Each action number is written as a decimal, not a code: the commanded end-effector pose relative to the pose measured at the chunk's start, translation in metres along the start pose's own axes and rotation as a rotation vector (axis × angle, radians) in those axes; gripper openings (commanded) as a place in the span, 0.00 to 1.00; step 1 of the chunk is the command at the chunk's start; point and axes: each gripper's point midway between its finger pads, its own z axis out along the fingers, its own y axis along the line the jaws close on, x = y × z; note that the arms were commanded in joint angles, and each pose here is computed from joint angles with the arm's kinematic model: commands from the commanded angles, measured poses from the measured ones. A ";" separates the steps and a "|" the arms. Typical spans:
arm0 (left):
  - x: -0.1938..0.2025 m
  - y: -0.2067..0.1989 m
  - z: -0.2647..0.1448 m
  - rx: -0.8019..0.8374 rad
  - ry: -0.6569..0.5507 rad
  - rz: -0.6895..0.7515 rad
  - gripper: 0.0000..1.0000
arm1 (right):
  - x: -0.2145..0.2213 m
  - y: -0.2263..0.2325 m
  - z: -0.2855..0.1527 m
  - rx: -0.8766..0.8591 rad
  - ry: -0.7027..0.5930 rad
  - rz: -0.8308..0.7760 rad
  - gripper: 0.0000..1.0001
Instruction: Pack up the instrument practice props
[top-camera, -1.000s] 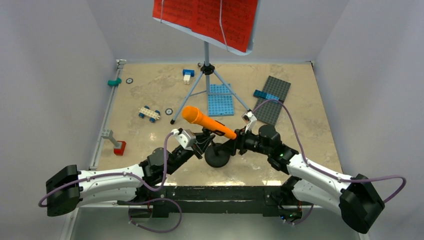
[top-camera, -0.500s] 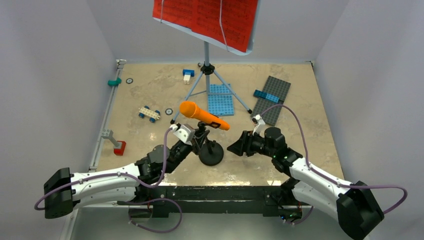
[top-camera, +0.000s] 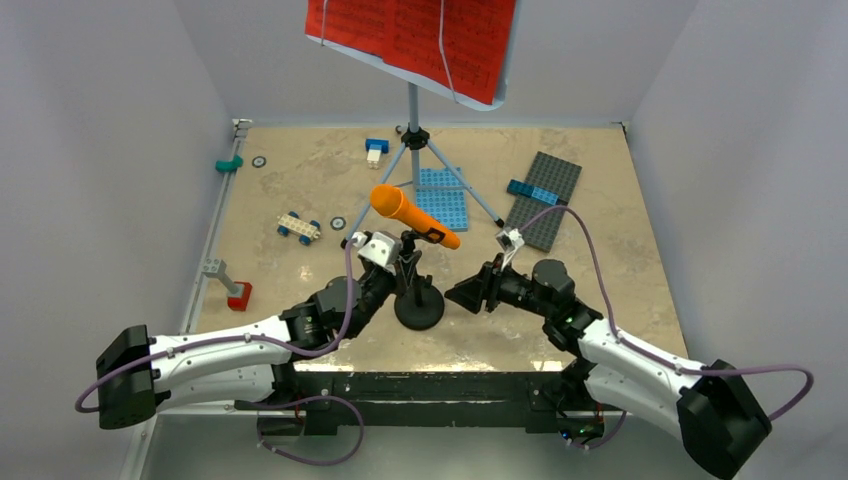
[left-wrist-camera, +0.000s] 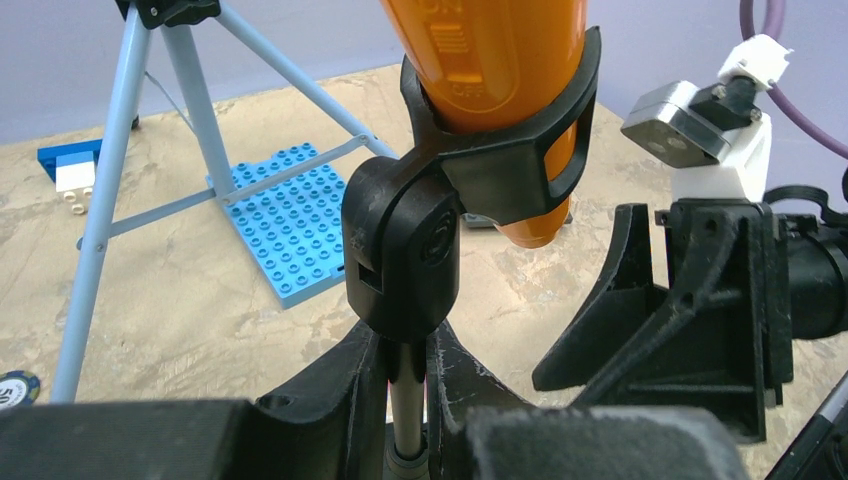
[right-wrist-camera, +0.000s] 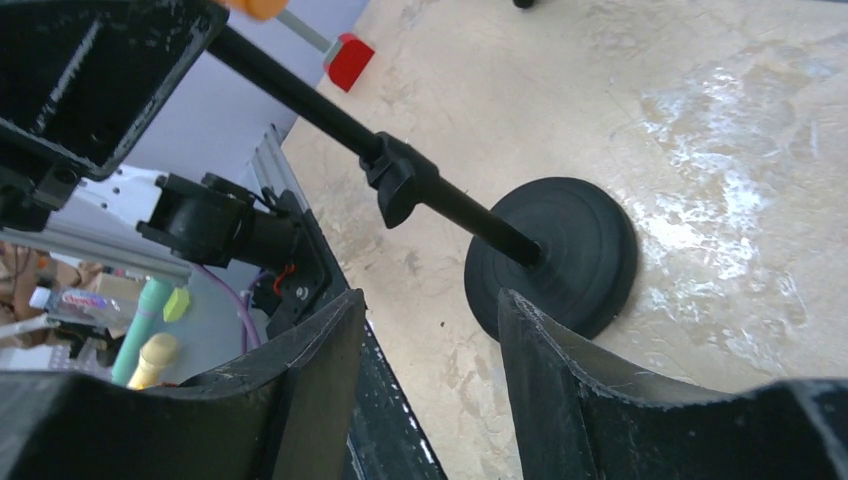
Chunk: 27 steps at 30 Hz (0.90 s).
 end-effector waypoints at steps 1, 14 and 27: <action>-0.007 -0.007 0.006 -0.014 0.016 -0.070 0.00 | -0.021 0.025 0.016 -0.067 -0.047 -0.119 0.57; 0.004 -0.015 0.005 0.026 0.055 -0.078 0.00 | -0.032 0.018 0.042 -0.017 -0.062 -0.148 0.56; 0.004 -0.019 0.004 0.048 0.054 -0.072 0.00 | -0.030 0.021 0.049 -0.046 -0.029 -0.193 0.37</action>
